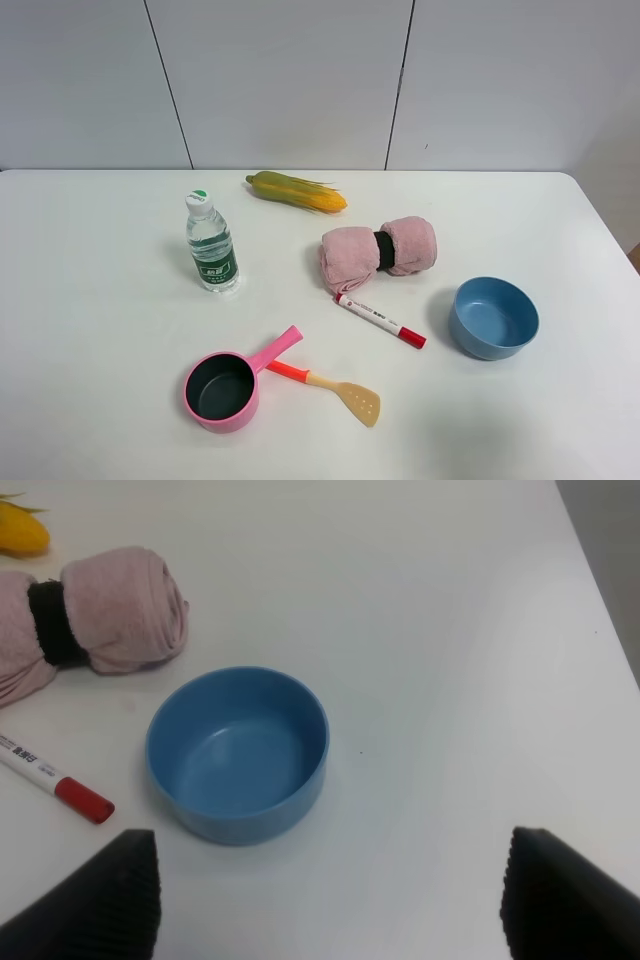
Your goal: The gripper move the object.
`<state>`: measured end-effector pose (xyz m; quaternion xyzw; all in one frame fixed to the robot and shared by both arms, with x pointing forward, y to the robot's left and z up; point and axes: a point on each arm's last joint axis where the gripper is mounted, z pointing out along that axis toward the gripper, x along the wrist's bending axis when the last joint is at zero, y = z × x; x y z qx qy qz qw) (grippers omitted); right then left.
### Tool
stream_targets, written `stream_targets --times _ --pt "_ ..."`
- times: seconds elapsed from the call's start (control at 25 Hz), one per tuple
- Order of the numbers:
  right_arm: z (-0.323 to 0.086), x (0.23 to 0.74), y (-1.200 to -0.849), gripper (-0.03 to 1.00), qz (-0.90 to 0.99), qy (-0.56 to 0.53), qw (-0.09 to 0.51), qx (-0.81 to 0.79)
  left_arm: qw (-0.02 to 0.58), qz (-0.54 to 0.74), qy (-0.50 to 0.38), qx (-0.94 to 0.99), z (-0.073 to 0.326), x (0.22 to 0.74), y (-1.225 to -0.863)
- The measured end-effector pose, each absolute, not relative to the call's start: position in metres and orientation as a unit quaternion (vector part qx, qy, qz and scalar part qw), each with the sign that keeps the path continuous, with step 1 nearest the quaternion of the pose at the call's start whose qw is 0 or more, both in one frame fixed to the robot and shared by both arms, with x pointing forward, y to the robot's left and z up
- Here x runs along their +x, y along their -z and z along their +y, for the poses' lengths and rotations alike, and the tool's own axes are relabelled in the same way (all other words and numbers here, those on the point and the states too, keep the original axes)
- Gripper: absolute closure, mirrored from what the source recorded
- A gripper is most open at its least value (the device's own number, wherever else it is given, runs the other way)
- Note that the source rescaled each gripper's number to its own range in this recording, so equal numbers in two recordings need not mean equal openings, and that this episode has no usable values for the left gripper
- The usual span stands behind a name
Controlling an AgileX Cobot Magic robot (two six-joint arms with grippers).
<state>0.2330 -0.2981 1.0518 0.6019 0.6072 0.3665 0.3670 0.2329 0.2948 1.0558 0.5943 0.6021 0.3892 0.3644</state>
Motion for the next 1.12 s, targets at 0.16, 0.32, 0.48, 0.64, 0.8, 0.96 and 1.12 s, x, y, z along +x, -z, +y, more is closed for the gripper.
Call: stream_targets --times 0.16,0.32,0.48,0.64,0.8,0.96,1.12 --pt "-0.2986 0.2332 -1.0516 0.33 0.607 -0.364 0.369 0.602 0.364 0.602 -0.389 0.594 0.2948 0.2329 -1.0558" --pt "-0.2986 0.2332 -1.0516 0.33 0.607 -0.364 0.369 0.602 0.364 0.602 -0.389 0.594 0.2948 0.2329 -1.0558" --pt "-0.2986 0.2332 -1.0516 0.18 0.607 -0.364 0.369 0.602 0.364 0.602 -0.389 0.594 0.2948 0.2329 -1.0558" --pt "-0.2986 0.2332 -1.0516 0.00 0.607 -0.364 0.369 0.602 0.364 0.602 -0.389 0.594 0.2948 0.2329 -1.0558" --pt "-0.2986 0.2332 -1.0516 -0.03 0.607 -0.364 0.369 0.602 0.364 0.602 -0.389 0.594 0.2948 0.2329 -1.0558" --pt "-0.2986 0.2332 -1.0516 -0.03 0.607 -0.364 0.369 0.602 0.364 0.602 -0.389 0.594 0.2948 0.2329 -1.0558" --pt "-0.2986 0.2332 -1.0516 -0.03 0.607 -0.364 0.369 0.602 0.364 0.602 -0.389 0.594 0.2948 0.2329 -1.0558"
